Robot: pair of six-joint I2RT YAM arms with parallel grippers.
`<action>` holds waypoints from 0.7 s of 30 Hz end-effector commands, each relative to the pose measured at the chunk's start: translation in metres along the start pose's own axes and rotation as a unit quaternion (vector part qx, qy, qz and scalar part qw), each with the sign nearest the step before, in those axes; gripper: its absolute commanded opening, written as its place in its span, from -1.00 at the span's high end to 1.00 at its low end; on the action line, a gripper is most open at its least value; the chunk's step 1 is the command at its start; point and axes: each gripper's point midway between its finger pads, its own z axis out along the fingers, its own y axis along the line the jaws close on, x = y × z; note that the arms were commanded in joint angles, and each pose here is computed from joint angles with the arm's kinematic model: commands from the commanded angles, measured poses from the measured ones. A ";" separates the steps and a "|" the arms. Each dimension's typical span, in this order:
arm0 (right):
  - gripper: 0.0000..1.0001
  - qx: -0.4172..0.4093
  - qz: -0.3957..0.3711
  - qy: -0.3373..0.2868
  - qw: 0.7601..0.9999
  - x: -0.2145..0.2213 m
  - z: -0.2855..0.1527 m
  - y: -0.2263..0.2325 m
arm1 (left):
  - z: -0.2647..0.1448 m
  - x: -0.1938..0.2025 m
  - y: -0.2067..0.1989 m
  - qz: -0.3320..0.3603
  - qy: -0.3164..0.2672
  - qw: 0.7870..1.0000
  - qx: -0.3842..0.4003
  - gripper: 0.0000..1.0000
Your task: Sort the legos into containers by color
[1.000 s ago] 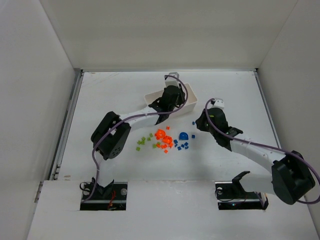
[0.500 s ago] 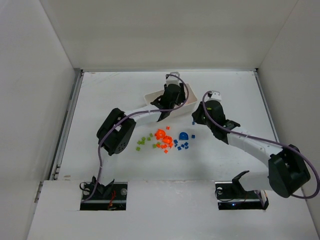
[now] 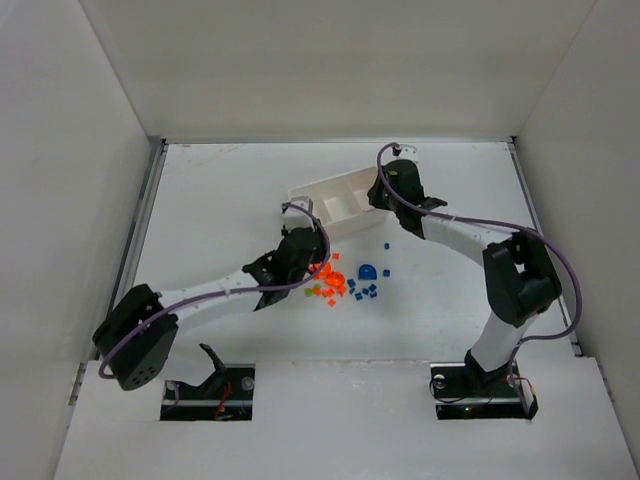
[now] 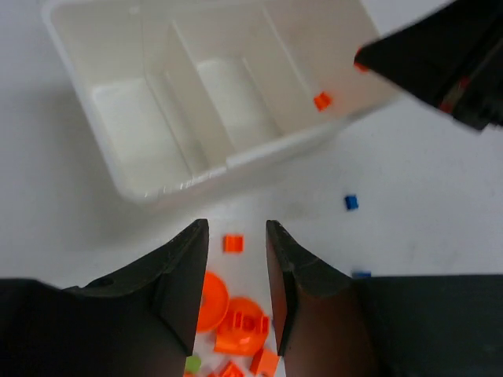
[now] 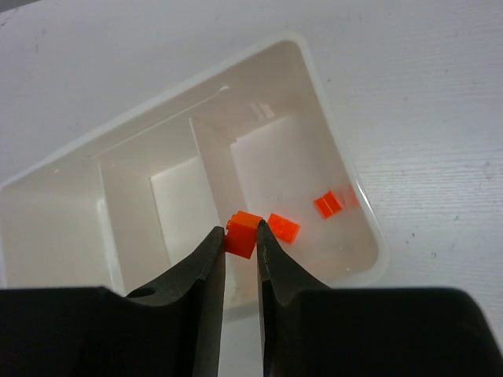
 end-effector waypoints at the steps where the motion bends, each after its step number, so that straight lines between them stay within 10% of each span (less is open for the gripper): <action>1: 0.54 -0.013 -0.001 -0.044 0.999 -0.040 0.010 0.012 | -0.034 0.031 0.031 0.005 0.027 0.998 -0.050 0.37; 8: 0.01 -0.016 -0.004 -0.061 0.998 -0.053 0.003 0.017 | -0.069 0.093 0.031 0.007 0.107 0.994 -0.037 0.37; 21: 0.25 -0.061 -0.025 -0.057 0.996 -0.013 -0.072 0.037 | -0.074 0.136 0.036 0.000 0.140 0.988 -0.067 0.58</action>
